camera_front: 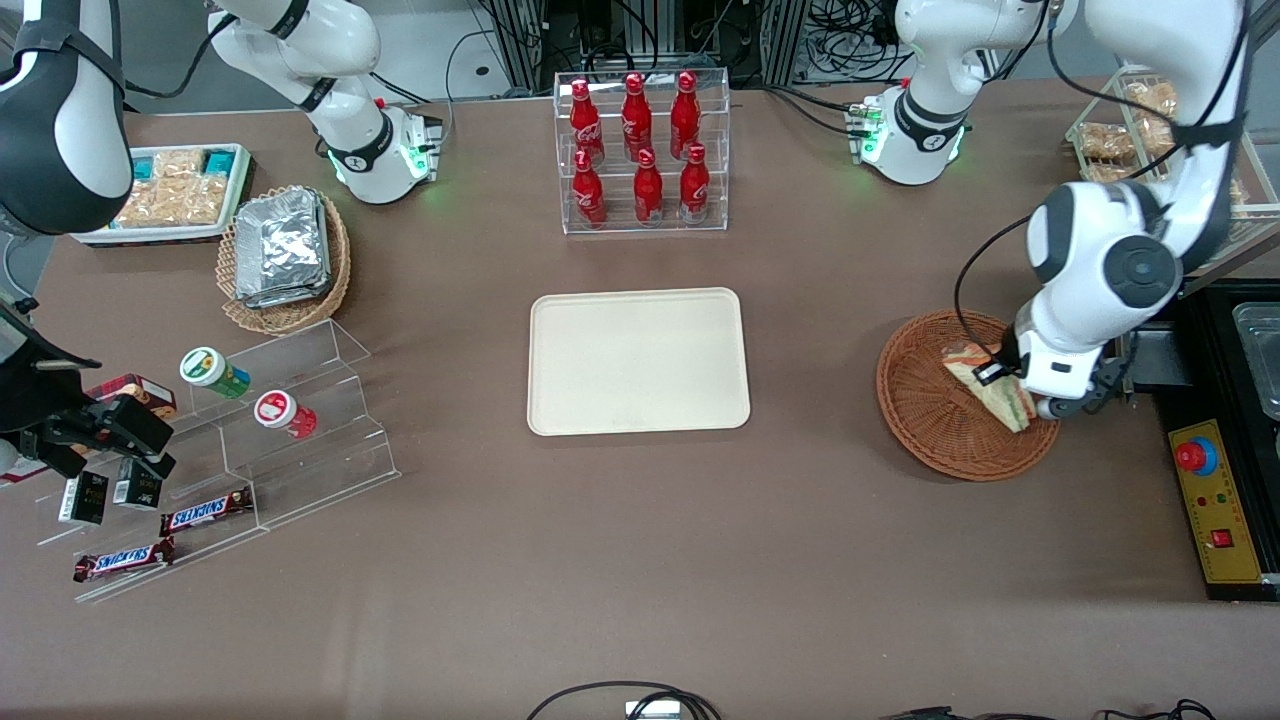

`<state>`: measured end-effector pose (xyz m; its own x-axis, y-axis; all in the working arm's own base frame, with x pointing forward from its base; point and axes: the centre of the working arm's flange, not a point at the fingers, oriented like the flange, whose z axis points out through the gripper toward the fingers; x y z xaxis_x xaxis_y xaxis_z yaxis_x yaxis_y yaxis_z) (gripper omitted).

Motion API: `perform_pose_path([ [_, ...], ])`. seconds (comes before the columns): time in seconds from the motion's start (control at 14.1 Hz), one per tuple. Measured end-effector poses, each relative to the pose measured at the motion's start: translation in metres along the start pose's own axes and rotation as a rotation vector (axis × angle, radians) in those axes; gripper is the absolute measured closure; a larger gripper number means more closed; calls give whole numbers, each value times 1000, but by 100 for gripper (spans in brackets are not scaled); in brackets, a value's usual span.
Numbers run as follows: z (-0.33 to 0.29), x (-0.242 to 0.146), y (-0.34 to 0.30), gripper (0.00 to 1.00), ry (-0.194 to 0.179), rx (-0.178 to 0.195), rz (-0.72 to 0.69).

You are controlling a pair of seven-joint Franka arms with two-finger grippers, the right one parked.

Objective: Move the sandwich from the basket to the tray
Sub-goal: 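Close the left gripper on the sandwich's upright edge, then lift the sandwich and carry it with the left gripper over the cream tray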

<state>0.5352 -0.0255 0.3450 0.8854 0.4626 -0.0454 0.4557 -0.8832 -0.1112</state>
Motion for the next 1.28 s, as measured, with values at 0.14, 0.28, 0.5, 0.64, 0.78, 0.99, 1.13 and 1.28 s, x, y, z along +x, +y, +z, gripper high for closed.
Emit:
perform_pose_path([
  [0.14, -49, -2, 23, 81, -8, 16, 50],
  [0.28, -88, -13, 54, 81, 7, 13, 108],
  [0.5, -116, -47, 104, 81, 43, -7, 245],
  [0.64, -124, -76, 137, 81, 59, -15, 363],
  [0.78, -127, -102, 162, 81, 67, -15, 470],
  [0.99, -126, -136, 191, 81, 65, -18, 576],
  [1.13, -123, -157, 206, 81, 58, -19, 622],
  [1.28, -116, -176, 222, 81, 43, -22, 662],
])
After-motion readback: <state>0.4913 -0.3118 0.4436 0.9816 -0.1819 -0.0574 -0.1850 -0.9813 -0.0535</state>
